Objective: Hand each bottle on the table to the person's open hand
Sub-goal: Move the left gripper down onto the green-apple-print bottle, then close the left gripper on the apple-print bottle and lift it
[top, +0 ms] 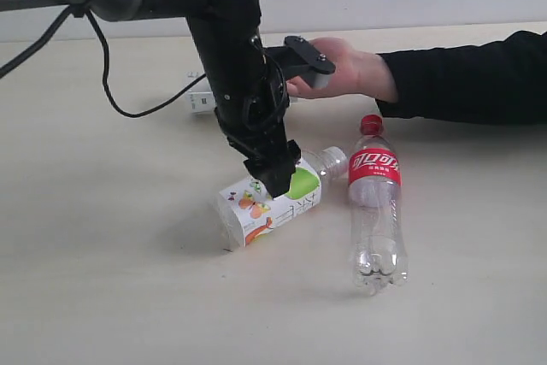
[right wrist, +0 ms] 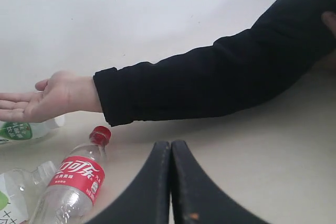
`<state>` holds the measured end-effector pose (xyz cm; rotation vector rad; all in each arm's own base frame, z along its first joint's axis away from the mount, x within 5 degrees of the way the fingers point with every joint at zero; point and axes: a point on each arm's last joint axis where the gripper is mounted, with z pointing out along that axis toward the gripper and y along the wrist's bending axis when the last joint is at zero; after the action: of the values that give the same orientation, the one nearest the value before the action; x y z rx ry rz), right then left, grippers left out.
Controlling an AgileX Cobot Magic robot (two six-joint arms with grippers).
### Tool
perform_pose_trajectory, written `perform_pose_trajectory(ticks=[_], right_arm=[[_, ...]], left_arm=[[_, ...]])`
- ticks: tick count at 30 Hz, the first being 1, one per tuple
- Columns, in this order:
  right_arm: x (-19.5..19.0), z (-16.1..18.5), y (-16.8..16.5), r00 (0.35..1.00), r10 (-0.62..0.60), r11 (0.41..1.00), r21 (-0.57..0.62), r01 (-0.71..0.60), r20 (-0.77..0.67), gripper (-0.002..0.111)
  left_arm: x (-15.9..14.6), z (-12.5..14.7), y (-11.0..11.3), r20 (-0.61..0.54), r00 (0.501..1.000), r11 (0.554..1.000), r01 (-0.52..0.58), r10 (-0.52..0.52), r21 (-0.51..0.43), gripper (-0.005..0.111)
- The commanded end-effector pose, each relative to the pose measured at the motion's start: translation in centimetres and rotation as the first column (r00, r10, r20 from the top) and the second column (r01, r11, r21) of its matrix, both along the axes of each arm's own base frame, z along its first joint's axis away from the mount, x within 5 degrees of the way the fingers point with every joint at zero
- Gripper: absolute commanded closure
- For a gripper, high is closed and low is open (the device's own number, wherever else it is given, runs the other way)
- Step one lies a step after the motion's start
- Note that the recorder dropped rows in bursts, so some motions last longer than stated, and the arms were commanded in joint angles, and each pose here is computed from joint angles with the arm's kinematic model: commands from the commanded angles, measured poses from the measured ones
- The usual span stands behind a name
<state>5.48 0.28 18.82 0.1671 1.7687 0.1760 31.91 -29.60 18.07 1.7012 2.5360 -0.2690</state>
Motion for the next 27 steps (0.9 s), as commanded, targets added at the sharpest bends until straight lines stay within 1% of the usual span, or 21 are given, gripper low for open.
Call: perform_pose_trajectory(ticks=[1, 8, 15, 22, 24, 25, 27], right_arm=[[0.0, -0.1, 0.0, 1.000, -0.001, 1.000, -0.002, 0.001, 0.007, 0.108], [0.0, -0.1, 0.0, 1.000, -0.001, 1.000, -0.002, 0.001, 0.007, 0.108], [0.0, -0.1, 0.0, 1.000, -0.001, 1.000, -0.002, 0.001, 0.007, 0.108], [0.0, -0.1, 0.0, 1.000, -0.001, 1.000, -0.002, 0.001, 0.007, 0.108], [0.0, -0.1, 0.0, 1.000, -0.001, 1.000, -0.002, 0.001, 0.007, 0.108], [0.0, -0.1, 0.0, 1.000, -0.001, 1.000, -0.002, 0.001, 0.007, 0.108], [0.0, -0.1, 0.0, 1.000, -0.001, 1.000, -0.002, 0.001, 0.007, 0.108]], left_arm=[[0.3, -1.2, -0.4, 0.016, 1.000, 1.000, 0.010, -0.010, -0.003, 0.032], [0.4, -2.6, -0.5, -0.003, 1.000, 1.000, 0.022, -0.022, 0.011, 0.032], [0.4, -4.7, -0.6, -0.041, 0.999, 0.999, 0.028, -0.026, 0.040, 0.032], [0.4, -4.8, -0.6, -0.044, 0.999, 0.999, 0.027, -0.025, 0.041, 0.033], [0.4, -4.8, -0.6, -0.046, 0.999, 0.999, 0.019, -0.017, 0.040, 0.036], [0.3, -4.8, -0.6, -0.051, 0.999, 0.999, 0.021, -0.018, 0.043, 0.039], [0.3, -4.8, -0.5, -0.059, 0.998, 0.999, 0.022, -0.020, 0.048, 0.049]])
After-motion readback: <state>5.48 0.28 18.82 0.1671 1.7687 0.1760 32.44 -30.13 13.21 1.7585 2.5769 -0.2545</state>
